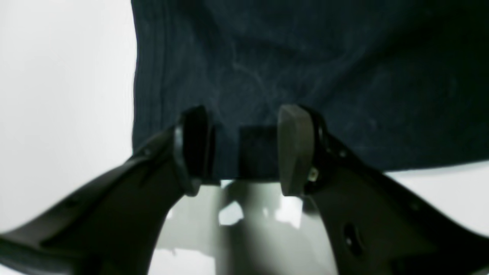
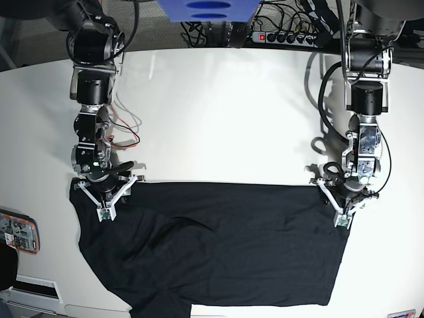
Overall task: Fold the T-shirt properly
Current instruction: 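Drag the grasped edge toward the robot with both grippers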
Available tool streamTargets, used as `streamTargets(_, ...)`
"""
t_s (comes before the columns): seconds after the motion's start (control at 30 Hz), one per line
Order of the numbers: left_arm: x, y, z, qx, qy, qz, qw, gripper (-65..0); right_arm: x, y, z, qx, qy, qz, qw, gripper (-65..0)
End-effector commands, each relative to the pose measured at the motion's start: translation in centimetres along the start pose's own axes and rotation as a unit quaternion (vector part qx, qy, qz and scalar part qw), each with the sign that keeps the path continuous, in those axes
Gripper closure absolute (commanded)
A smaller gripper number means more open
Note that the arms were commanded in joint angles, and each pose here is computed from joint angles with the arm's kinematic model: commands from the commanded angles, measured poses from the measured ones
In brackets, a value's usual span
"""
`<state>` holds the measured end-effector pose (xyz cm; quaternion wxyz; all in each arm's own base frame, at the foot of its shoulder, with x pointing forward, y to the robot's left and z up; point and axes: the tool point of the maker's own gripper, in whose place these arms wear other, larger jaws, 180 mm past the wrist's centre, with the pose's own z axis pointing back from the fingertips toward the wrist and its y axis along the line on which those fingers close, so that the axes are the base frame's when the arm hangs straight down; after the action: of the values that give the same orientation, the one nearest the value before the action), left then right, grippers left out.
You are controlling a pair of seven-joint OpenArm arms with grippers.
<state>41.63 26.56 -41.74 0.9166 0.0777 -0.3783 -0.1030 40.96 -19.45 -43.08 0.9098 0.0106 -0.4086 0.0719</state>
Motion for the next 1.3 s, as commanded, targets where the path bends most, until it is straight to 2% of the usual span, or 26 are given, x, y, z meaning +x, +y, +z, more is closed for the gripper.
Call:
streamTargets(0.0,1.5,1.5,0.2,0.014,-0.018,0.001,1.000,-27.5,2.1,-0.9,0.2,-0.011,-0.023,0.003,0.9997,-22.6)
streamTargets(0.2,2.1,1.6,0.1,0.015,-0.037,0.002,0.999,-27.6,1.9,-0.9,0.2,-0.011,-0.020,0.004,0.9997,-22.6)
streamTargets(0.33,-1.4,1.6,-0.9,0.012,0.008,0.018,1.000,-27.6,2.3,-0.9,0.3,-0.012,-0.025,0.006,0.9996,-22.6)
streamTargets(0.4,-1.9,1.3,-0.7,0.007,0.004,0.030,1.000,-27.5,3.5,-1.0,1.2,-0.017,-0.046,0.016,0.9987,-22.6)
streamTargets(0.53,-5.2,0.2,1.3,-0.007,-0.021,0.074,0.997,-27.5,1.1,-0.4,3.5,-0.022,-0.049,0.033,0.9980,-22.6)
streamTargets(0.63,-7.1,-0.3,1.9,-0.011,-0.012,0.078,0.997,-27.5,0.7,-0.2,4.3,-0.023,-0.054,0.039,0.9975,-22.6)
streamTargets(0.83,-6.3,1.0,2.5,0.002,-0.025,0.079,0.997,-27.5,1.9,-0.3,4.9,-0.027,-0.067,0.045,0.9963,-22.6)
streamTargets(1.0,-5.8,1.4,2.6,0.006,-0.031,0.082,0.996,-27.5,2.2,-0.5,5.3,-0.033,-0.051,0.050,0.9969,-22.6)
streamTargets(1.13,-5.8,1.4,2.6,0.006,-0.030,0.082,0.996,-27.5,0.1,-0.5,3.9,-0.025,-0.017,0.037,0.9989,-22.6)
streamTargets(1.27,-6.0,1.3,2.6,0.006,-0.028,0.081,0.996,-27.5,1.8,-0.8,3.2,-0.026,-0.025,0.032,0.9988,-22.6)
